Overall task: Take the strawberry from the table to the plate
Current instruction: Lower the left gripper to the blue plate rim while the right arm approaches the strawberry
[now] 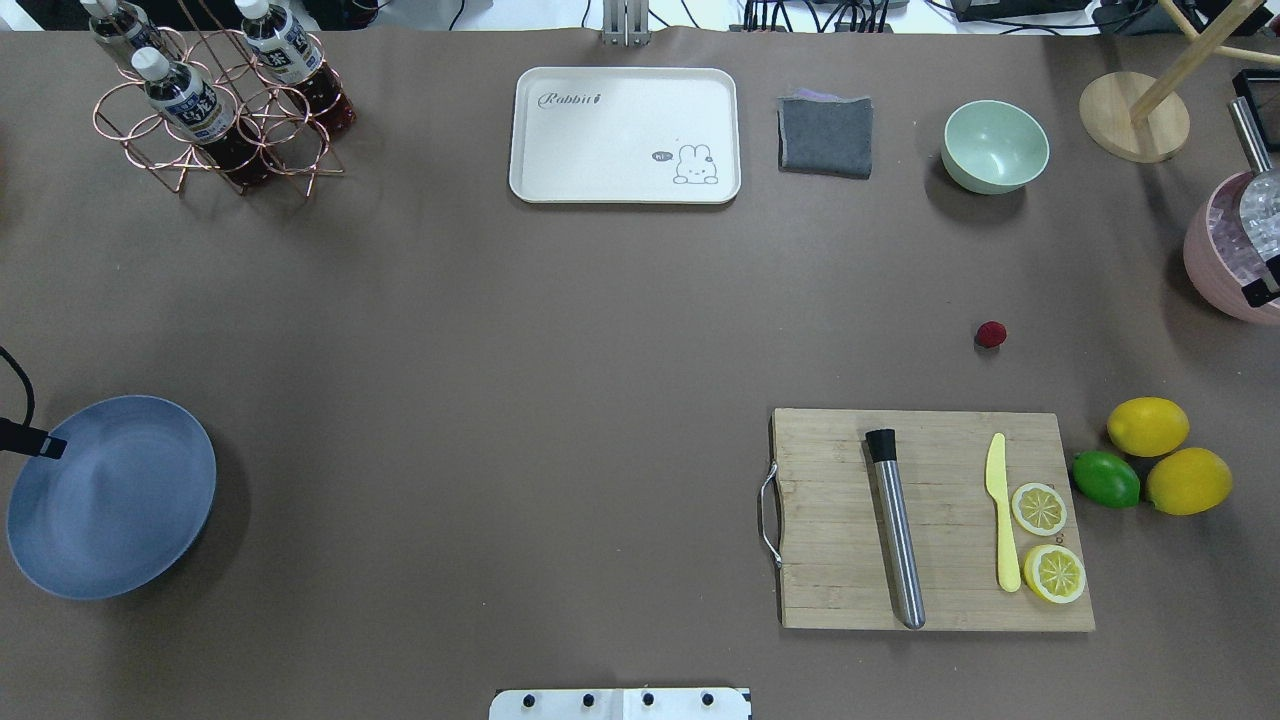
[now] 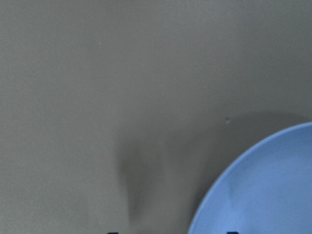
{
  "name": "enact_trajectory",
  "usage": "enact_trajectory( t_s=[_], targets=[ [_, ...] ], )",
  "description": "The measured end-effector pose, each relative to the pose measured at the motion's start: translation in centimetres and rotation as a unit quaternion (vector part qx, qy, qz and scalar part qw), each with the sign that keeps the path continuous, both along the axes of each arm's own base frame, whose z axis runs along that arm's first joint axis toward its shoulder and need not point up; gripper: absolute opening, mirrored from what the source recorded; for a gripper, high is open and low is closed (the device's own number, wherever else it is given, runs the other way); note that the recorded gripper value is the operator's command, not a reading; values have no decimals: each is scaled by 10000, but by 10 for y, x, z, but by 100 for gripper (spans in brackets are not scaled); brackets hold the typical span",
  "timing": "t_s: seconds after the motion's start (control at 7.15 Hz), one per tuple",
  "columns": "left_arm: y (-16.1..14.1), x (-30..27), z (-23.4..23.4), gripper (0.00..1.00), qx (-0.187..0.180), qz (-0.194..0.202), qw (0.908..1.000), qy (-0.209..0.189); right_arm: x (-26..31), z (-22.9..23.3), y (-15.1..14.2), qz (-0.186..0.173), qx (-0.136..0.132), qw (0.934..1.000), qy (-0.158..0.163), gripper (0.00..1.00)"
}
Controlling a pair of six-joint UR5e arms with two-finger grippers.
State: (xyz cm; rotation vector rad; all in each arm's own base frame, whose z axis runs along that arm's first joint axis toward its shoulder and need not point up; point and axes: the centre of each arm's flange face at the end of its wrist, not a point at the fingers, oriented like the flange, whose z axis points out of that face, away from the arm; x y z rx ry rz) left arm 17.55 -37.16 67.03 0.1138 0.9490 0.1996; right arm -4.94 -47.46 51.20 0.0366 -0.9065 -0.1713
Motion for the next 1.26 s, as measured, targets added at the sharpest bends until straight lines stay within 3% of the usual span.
enact_trajectory(
  t_s=[0.14,0.28,0.42,0.98,1.26],
  targets=[
    [7,-1,5,24,3,42,10000,3,0,0,0,0,0,10000,2,100],
    [13,-2,7,7,14,63,10000,17,0,0,0,0,1,10000,5,100],
    [15,-2,7,0,20,73,10000,31,0,0,0,1,-1,10000,7,100],
    [16,1,-9,0,46,135,9997,196,-1,-6,-2,24,27,10000,-12,98],
    [8,5,-41,0,-131,258,9979,588,-9,-29,-17,72,82,9999,-133,100]
  ],
)
